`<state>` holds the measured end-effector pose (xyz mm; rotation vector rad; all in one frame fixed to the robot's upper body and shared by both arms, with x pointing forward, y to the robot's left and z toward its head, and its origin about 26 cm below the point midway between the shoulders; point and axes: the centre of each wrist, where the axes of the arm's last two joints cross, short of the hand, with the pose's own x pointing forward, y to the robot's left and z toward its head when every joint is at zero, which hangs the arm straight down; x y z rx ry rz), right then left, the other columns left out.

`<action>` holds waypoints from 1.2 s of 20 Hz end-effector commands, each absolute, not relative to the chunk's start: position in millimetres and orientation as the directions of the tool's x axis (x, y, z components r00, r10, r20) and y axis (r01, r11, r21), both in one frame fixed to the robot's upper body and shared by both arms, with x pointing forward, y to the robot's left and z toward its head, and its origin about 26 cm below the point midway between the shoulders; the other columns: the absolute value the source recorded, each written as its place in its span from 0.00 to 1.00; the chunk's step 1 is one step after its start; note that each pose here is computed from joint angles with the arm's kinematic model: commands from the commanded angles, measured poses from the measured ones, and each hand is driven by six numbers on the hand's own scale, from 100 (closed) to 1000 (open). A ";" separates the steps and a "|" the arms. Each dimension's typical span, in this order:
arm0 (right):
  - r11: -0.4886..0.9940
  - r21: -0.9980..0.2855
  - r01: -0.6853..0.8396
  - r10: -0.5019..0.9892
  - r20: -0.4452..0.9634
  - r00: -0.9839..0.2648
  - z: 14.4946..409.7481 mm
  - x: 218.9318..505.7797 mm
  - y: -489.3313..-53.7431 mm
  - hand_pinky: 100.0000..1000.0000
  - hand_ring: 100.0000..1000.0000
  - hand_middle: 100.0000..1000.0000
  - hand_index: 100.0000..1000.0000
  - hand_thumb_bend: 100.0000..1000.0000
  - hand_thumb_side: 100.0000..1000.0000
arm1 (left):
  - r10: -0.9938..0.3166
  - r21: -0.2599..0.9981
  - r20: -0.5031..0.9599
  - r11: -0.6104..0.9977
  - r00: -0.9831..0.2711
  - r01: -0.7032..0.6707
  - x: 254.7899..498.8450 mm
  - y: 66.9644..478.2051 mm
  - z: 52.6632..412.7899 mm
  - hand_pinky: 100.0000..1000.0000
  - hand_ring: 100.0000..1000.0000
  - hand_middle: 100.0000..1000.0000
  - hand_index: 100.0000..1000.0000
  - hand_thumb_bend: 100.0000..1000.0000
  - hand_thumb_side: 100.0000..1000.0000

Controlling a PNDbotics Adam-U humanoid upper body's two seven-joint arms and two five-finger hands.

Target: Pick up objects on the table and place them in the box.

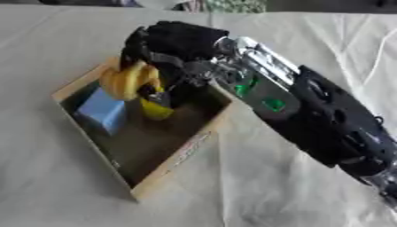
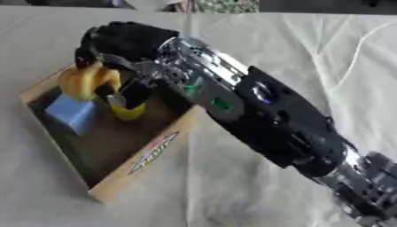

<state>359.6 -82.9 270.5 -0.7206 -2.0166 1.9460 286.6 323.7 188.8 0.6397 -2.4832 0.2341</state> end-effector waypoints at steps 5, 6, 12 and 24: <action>-0.128 -0.973 0.194 0.469 -0.232 -0.852 265.1 363.9 -82.2 0.82 0.81 0.72 0.82 0.16 0.00 | -0.395 -0.028 0.534 0.876 -0.748 -0.482 284.3 323.4 197.6 0.73 0.67 0.69 0.79 0.00 0.55; -0.152 -0.968 0.200 0.461 -0.248 -0.852 264.3 364.1 -82.2 0.88 0.89 0.80 0.88 0.22 0.12 | -0.395 -0.028 0.534 0.876 -0.748 -0.482 284.3 323.4 197.5 0.73 0.67 0.69 0.79 0.00 0.55; -0.189 -0.950 0.247 0.435 -0.307 -0.847 279.5 362.3 -90.3 0.94 0.98 0.87 0.94 0.32 0.20 | -0.394 -0.030 0.537 0.875 -0.746 -0.483 284.0 323.7 196.8 0.73 0.68 0.69 0.80 0.00 0.55; 0.107 -0.938 0.330 0.559 -0.218 -0.800 327.3 346.1 -121.8 0.91 0.91 0.81 0.89 0.00 0.00 | -0.401 -0.029 0.531 0.872 -0.747 -0.489 283.7 325.0 197.4 0.73 0.68 0.69 0.79 0.00 0.53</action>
